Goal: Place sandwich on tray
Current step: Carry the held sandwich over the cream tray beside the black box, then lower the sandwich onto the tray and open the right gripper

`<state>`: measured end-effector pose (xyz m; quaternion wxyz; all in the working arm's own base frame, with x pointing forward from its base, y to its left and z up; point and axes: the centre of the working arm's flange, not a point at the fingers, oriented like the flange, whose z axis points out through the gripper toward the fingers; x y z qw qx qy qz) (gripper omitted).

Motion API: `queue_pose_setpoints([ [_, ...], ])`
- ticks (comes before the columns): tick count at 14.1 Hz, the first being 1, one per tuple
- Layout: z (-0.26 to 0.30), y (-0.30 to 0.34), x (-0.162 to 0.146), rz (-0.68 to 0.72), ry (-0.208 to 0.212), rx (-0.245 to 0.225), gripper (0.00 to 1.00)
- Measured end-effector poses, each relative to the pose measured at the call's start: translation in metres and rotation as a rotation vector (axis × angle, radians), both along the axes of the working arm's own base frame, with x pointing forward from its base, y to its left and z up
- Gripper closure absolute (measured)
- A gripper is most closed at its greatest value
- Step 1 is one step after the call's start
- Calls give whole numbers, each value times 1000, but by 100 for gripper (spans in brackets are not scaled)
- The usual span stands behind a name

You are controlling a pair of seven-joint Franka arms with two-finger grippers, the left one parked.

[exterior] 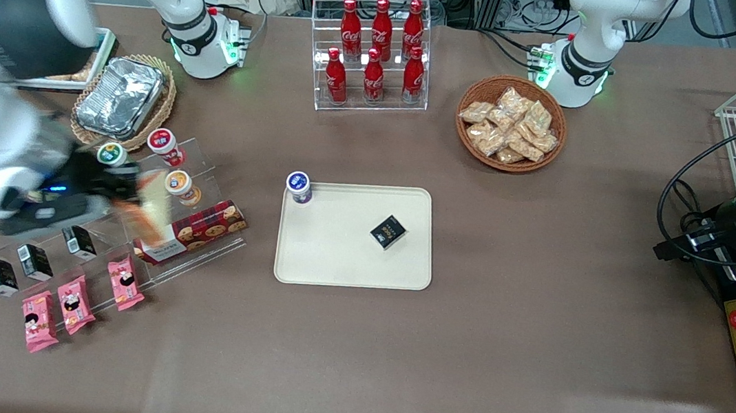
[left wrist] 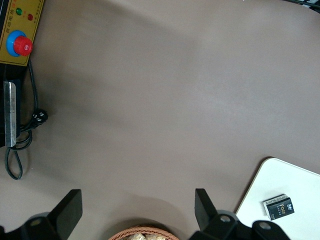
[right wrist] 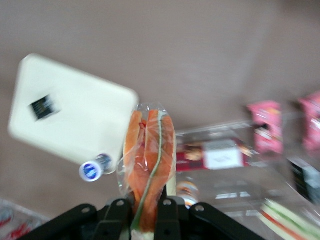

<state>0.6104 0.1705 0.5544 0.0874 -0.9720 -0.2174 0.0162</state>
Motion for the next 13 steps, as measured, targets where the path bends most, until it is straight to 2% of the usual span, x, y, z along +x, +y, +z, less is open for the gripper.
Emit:
queue_pose_setpoints([
  [1,-12,33,-3,80,-9,6,83],
  [3,-43,95,-7,268,-57,-7,83],
  [5,-80,150,-13,429,-105,-48,83],
  [7,-119,200,-26,558,-135,-112,83],
  [9,-157,245,-42,654,-159,-149,83],
  [13,-234,290,-63,753,-201,-174,83],
])
